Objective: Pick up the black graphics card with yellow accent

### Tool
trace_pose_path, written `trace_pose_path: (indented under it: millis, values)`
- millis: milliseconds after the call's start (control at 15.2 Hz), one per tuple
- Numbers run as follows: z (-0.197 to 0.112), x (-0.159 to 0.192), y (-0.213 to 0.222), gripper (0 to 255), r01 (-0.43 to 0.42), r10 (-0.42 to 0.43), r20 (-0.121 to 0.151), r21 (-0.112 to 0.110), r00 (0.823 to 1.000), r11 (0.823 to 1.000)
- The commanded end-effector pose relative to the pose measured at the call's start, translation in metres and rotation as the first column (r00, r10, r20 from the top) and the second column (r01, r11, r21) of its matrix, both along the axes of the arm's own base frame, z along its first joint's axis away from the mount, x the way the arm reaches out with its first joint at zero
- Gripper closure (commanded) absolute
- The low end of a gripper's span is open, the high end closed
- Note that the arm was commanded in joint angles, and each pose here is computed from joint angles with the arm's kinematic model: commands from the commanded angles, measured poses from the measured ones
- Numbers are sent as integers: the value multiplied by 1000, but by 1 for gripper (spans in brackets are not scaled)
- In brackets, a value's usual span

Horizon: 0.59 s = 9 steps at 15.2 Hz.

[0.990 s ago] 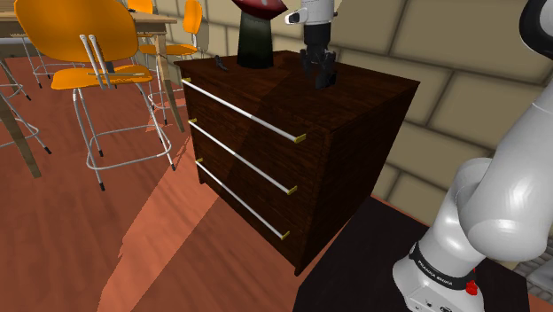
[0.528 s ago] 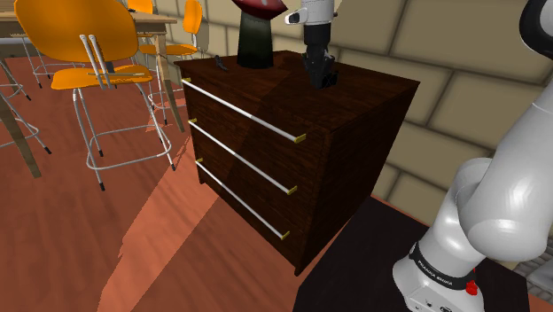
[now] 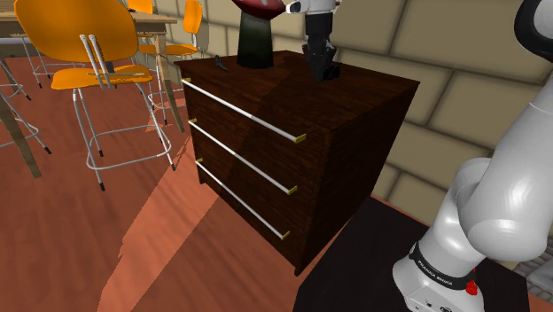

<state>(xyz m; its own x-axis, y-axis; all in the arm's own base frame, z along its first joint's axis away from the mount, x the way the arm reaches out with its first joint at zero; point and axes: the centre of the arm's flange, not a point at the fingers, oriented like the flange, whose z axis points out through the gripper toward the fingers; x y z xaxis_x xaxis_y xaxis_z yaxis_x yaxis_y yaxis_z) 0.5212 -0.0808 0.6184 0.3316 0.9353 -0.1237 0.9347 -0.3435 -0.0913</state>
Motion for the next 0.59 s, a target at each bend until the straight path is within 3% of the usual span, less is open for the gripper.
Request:
trace_pose_path:
  millis: [0,528]
  values:
    - [11,0,1,255,0,0,0,0,1000,1000]
    - [54,0,1,255,0,0,0,0,1000,1000]
